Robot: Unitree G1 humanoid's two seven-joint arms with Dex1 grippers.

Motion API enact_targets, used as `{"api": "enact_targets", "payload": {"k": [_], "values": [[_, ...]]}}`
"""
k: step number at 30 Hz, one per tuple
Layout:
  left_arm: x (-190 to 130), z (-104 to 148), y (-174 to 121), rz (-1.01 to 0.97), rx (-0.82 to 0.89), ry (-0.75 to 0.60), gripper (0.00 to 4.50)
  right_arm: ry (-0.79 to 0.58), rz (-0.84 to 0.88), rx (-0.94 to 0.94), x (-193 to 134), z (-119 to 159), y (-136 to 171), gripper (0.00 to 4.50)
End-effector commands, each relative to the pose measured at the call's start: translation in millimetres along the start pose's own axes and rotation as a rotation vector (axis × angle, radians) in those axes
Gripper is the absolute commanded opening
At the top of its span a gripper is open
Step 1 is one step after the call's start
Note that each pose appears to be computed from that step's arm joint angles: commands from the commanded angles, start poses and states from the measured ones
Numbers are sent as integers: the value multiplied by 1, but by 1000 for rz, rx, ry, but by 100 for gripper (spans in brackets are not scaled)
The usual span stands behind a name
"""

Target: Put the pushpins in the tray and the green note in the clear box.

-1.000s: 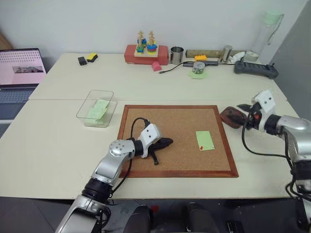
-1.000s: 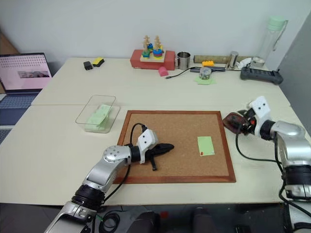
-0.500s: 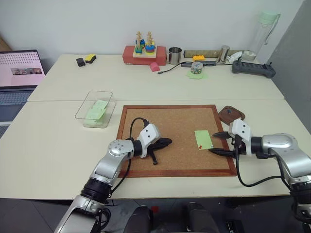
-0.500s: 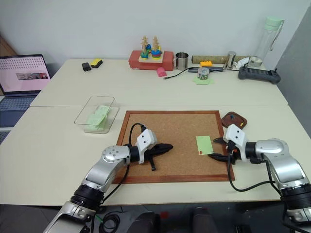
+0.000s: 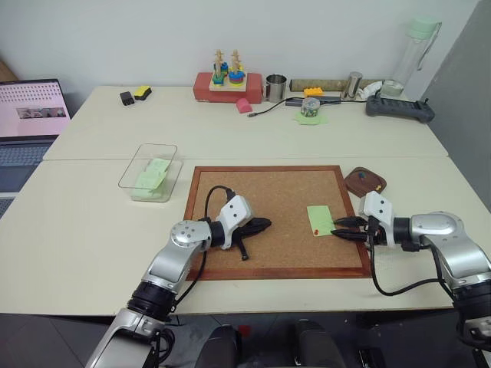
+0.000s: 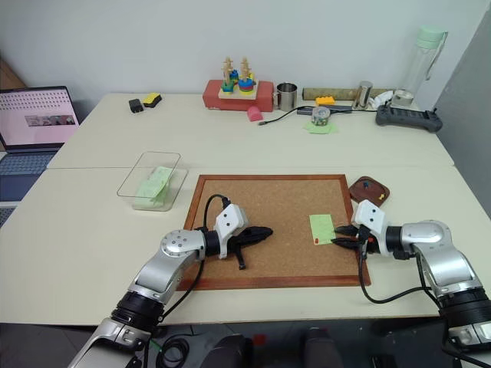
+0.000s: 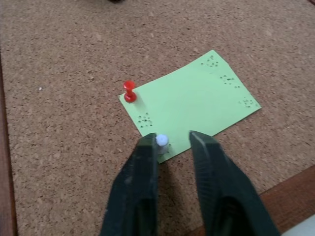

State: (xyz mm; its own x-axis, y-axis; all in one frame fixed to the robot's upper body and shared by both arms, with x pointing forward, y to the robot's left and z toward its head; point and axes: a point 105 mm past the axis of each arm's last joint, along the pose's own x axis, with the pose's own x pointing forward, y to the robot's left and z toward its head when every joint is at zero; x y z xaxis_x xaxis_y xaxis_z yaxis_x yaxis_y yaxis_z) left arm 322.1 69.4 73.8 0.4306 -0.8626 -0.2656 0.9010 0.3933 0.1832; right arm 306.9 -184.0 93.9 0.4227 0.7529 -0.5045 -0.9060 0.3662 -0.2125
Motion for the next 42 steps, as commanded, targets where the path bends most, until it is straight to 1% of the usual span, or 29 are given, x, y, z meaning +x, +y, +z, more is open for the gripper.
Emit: {"api": "enact_targets", "payload": {"k": [1,7,12,22,25,27,29,34,36,39,41,42], "values": [[-4,-13,-2,-3,-27,47,0,-5,-5,-31,-3,5,-2,3],[-5,-15,-2,3,-30,51,0,-69,24,-10,-7,19,3,3],[-6,-18,0,15,-30,64,0,-120,15,29,-16,31,0,3],[-6,-21,0,14,-24,78,0,-208,-65,118,-32,49,-18,3],[-6,-21,0,11,-23,80,0,-256,-182,162,-38,54,-38,3],[-6,-21,-1,9,-23,81,0,-245,-292,181,-40,49,-56,3],[-5,-21,-1,7,-23,81,0,-190,-445,194,-42,37,-79,3],[-5,-21,-2,4,-24,79,0,-107,-680,208,-49,19,-112,3],[-4,-20,-2,3,-25,76,0,-71,-715,233,-46,9,-116,3],[-3,-19,-2,4,-24,74,0,-53,-729,246,-41,2,-119,3],[-3,-19,-2,5,-24,74,0,-58,-749,267,-41,-2,-122,45],[-3,-19,-2,6,-24,74,0,-61,-751,276,-41,-2,-122,46]]}}
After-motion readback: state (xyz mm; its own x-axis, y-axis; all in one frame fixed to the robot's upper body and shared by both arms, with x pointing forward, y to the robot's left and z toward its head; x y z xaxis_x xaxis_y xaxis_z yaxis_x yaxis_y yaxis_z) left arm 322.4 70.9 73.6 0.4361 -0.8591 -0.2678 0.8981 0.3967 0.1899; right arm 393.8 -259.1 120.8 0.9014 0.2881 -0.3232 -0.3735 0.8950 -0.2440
